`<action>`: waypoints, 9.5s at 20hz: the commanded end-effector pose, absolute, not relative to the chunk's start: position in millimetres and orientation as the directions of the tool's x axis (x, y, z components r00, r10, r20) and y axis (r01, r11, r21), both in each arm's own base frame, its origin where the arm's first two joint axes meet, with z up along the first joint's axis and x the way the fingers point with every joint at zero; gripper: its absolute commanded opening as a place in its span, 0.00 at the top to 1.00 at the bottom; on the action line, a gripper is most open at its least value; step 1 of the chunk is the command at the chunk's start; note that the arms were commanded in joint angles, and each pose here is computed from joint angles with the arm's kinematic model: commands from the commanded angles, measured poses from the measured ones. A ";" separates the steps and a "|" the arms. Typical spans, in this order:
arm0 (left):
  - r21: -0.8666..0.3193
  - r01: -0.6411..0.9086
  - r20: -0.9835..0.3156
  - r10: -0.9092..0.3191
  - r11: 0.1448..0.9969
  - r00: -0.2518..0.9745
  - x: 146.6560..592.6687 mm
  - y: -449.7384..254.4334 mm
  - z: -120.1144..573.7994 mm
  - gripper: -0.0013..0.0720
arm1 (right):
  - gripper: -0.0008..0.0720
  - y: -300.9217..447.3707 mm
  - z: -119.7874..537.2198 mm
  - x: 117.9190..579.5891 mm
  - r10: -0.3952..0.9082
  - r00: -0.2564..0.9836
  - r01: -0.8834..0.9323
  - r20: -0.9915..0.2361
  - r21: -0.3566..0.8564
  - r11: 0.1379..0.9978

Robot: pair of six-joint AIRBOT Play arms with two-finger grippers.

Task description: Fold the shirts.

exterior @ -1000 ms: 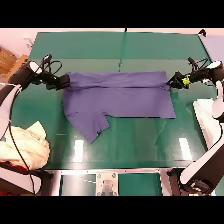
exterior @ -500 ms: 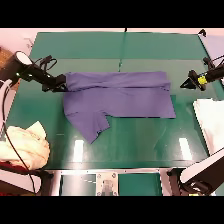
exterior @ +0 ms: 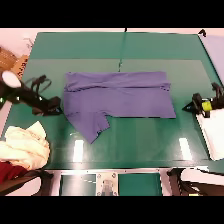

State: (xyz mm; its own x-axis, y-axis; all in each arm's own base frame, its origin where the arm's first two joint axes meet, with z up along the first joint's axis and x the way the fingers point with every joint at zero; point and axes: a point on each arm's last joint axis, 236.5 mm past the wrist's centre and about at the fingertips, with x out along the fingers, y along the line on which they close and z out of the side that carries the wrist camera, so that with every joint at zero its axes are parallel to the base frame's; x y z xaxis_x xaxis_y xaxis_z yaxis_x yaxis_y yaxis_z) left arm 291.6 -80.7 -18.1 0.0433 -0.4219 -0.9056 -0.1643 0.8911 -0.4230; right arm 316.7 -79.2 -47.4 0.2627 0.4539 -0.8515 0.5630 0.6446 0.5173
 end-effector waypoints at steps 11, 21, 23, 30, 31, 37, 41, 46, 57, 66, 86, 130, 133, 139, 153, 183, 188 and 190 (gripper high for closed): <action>-0.530 -0.346 -0.847 -0.504 0.774 0.169 258.2 -159.4 -102.5 0.16 | 0.47 -33.7 -105.9 339.6 0.393 0.432 0.639 -0.812 0.583 0.501; -0.653 -0.181 -0.755 -0.615 0.735 0.226 294.4 -189.0 -66.9 0.95 | 0.81 -26.2 -109.3 345.1 0.418 0.419 0.633 -0.806 0.589 0.502; -0.630 -0.117 -0.773 -0.605 0.768 0.192 291.4 -187.5 -56.5 0.95 | 0.96 -21.1 -103.4 344.6 0.445 0.406 0.594 -0.798 0.601 0.534; -0.530 0.022 -0.840 -0.528 0.848 0.127 255.9 -165.8 -10.6 0.95 | 0.96 -27.1 -78.8 322.4 0.473 0.340 0.544 -0.812 0.581 0.606; -0.523 0.026 -0.844 -0.521 0.852 0.126 250.0 -163.1 -4.8 0.95 | 0.96 -33.1 -70.3 320.7 0.464 0.358 0.541 -0.810 0.585 0.604; -0.526 0.088 -0.828 -0.533 0.846 0.173 254.5 -164.6 34.9 0.95 | 0.96 -38.2 -41.4 311.7 0.473 0.395 0.526 -0.787 0.616 0.586; -0.459 0.127 -0.836 -0.476 0.879 0.275 290.1 -153.1 51.9 0.95 | 0.96 -43.2 -14.8 347.9 0.435 0.489 0.464 -0.756 0.647 0.604; -0.409 0.142 -0.831 -0.432 0.901 0.351 365.1 -153.2 53.6 0.95 | 0.96 -49.8 10.3 418.5 0.402 0.549 0.382 -0.733 0.648 0.658; -0.347 0.175 -0.802 -0.388 0.921 0.453 538.8 -169.8 -2.8 0.95 | 0.96 -49.5 -63.2 547.9 0.483 0.536 0.372 -0.692 0.708 0.600; -0.260 0.139 -0.791 -0.293 0.956 0.536 573.1 -116.8 44.4 0.24 | 0.29 -119.3 -34.3 538.6 0.462 0.523 0.295 -0.716 0.660 0.691; -0.494 0.271 -0.756 -0.562 0.826 0.335 523.1 -226.9 45.6 0.95 | 0.96 -51.8 -55.7 526.5 0.744 0.311 0.220 -0.591 0.806 0.549; -0.415 0.282 -0.806 -0.493 0.865 0.327 518.4 -104.0 100.3 0.95 | 0.29 473.8 8.8 441.6 0.858 0.161 -0.345 -0.487 0.787 0.511; -0.415 0.282 -0.807 -0.493 0.865 0.325 517.9 -103.9 100.1 0.95 | 0.29 401.7 28.5 477.0 0.855 0.167 -0.270 -0.491 0.811 0.519; -0.399 0.275 -0.817 -0.475 0.875 0.328 518.4 -99.7 97.8 0.95 | 0.29 189.9 13.9 518.7 0.760 0.187 -0.032 -0.622 0.770 0.637; -0.172 0.048 -0.931 -0.179 0.984 0.319 516.5 -29.5 70.6 0.95 | 0.22 221.4 -92.4 494.5 0.749 0.147 0.190 -0.646 0.761 0.620; -0.187 0.036 -0.960 -0.190 0.982 0.204 494.8 -32.1 36.9 0.95 | 0.96 -281.3 192.3 386.3 0.074 0.682 0.563 -0.728 0.587 0.581; -0.210 0.041 -0.955 -0.214 0.977 0.203 494.7 -37.9 38.1 0.95 | 0.96 -301.5 153.2 300.7 -0.029 0.369 0.809 -0.929 0.305 0.503; -0.223 0.044 -0.952 -0.227 0.974 0.203 494.7 -40.9 38.8 0.95 | 0.96 -299.8 142.9 269.9 -0.027 0.242 0.864 -0.970 0.203 0.460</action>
State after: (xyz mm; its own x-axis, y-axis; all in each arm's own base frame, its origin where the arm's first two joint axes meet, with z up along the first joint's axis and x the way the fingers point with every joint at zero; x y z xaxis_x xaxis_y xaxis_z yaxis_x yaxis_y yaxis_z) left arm 495.1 -36.9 38.3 0.2046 -0.2099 -0.9561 0.0399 0.9777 -0.2061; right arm 328.5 -292.6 161.2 0.4683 0.0090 -0.8835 0.7395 0.5432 0.3975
